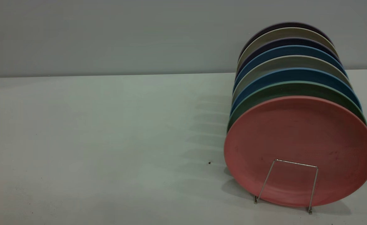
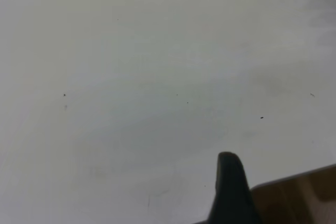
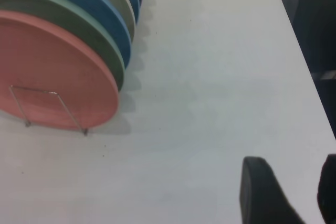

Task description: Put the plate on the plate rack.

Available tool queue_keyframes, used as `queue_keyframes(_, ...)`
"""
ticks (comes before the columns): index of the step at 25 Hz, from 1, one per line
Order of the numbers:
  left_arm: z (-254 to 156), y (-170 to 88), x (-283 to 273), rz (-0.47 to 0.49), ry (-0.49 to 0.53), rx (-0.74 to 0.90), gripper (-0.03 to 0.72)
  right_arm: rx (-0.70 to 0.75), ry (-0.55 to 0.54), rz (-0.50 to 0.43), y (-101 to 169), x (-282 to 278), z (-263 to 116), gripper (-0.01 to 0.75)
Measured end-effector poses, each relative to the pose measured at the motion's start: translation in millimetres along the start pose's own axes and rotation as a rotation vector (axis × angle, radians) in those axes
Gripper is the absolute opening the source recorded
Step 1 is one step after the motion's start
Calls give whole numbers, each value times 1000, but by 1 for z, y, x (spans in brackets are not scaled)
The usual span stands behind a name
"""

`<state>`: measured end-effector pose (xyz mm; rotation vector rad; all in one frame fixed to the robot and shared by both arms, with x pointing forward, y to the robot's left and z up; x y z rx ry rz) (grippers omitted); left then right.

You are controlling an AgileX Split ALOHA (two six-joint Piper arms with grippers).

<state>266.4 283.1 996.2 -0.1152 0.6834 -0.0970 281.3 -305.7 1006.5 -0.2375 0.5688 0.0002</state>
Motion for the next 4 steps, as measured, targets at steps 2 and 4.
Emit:
queue_keyframes(2, 0, 0, 0, -1, 0, 0, 530, 0, 0, 0, 0, 0, 0, 279)
queue_keyframes(4, 0, 0, 0, -1, 0, 0, 530, 0, 0, 0, 0, 0, 0, 279)
Point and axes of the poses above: a point on each arm's last joint axis where the gripper is mounted, x pointing out along that axis toward the gripper, y along the wrist's bending axis when the last joint is at zero, z = x × y, the point moved 6 cm from there along x, pointing out along that axis toward the gripper, and after that the axes turned 14 degrees about -x, right-handed, at the moved point
